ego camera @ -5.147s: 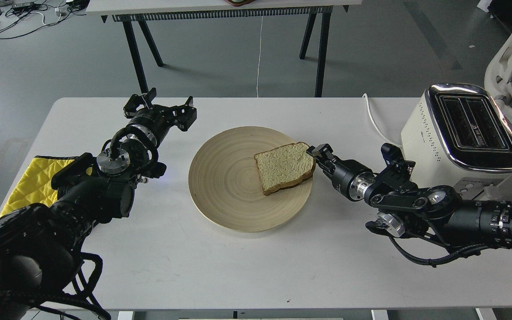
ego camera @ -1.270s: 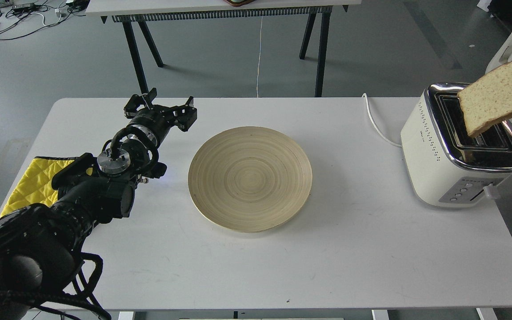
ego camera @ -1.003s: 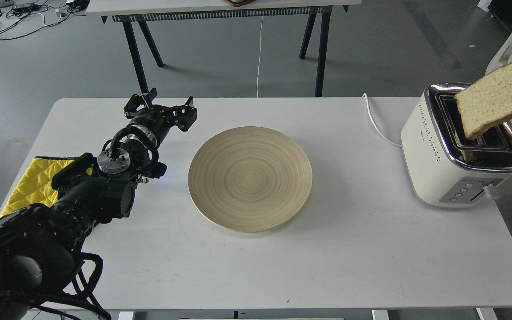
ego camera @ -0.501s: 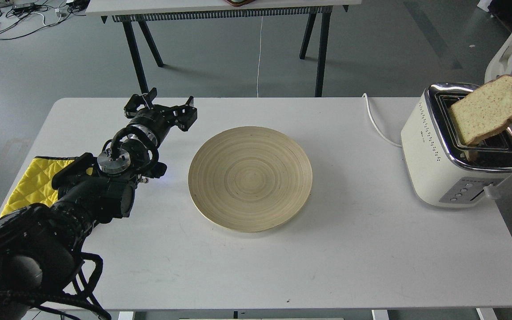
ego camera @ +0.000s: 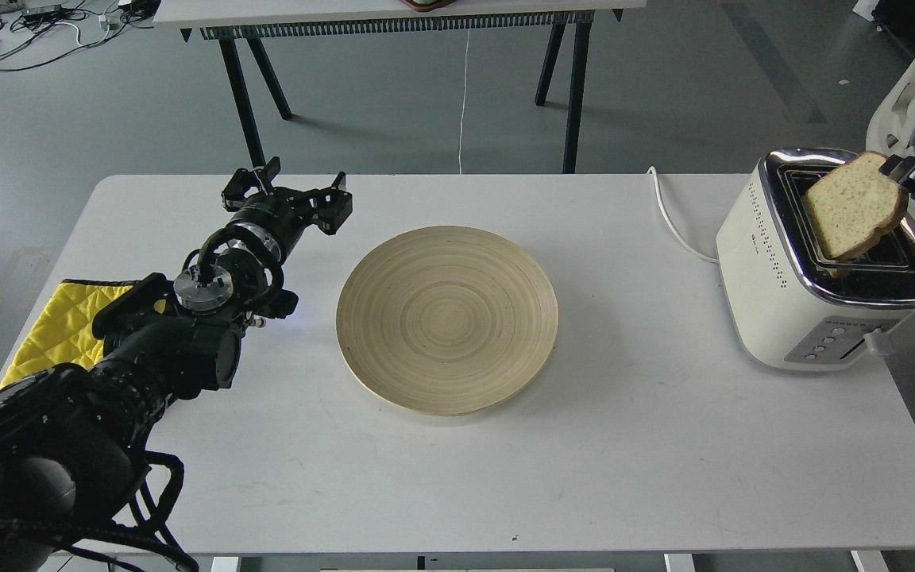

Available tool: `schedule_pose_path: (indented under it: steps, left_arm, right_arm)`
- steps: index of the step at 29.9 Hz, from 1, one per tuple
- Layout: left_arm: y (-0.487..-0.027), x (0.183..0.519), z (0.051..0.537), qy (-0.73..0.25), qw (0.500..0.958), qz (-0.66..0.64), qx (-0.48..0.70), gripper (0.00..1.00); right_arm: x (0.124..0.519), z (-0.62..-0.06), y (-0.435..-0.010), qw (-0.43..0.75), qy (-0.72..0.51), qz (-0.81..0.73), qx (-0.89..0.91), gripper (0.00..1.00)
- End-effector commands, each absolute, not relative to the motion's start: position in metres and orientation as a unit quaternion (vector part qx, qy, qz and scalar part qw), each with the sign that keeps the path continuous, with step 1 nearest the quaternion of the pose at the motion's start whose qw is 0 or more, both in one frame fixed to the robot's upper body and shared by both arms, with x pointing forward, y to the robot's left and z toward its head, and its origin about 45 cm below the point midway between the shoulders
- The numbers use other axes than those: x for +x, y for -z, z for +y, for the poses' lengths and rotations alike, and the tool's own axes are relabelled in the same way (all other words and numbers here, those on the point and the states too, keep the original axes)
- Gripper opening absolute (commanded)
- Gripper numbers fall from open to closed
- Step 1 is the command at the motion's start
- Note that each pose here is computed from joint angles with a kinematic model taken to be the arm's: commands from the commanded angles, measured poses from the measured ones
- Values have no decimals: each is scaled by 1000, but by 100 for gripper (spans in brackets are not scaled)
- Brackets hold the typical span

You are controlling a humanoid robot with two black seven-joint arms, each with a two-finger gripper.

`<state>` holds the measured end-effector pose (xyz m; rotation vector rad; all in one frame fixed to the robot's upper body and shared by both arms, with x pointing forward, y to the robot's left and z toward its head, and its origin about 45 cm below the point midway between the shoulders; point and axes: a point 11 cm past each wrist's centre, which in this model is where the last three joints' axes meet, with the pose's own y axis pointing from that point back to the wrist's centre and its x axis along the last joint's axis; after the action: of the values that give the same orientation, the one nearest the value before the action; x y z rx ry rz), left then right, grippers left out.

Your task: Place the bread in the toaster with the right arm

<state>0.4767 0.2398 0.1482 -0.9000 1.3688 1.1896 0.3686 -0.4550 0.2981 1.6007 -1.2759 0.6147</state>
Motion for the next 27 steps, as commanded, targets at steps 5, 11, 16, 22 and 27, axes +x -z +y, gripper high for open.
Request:
schedule_pose_path:
  steps: [5, 11, 16, 22, 27]
  left_arm:
    - [-148, 477, 240, -498, 530, 574, -377, 100]
    - [-148, 477, 240, -498, 530, 574, -377, 100]
    - [-148, 477, 240, -498, 530, 574, -377, 100]
    - [-148, 477, 240, -498, 530, 574, -377, 100]
    - [-149, 477, 240, -498, 531, 573, -377, 100]
  right_arm:
    - [376, -447, -306, 466, -259, -530, 660, 99]
    - [399, -409, -342, 385, -275, -556, 683, 99]
    - [425, -328, -337, 291, -215, -559, 746, 99]
    - [444, -257, -334, 77, -62, -599, 795, 99]
    - [449, -216, -290, 54, 29, -532, 845, 99]
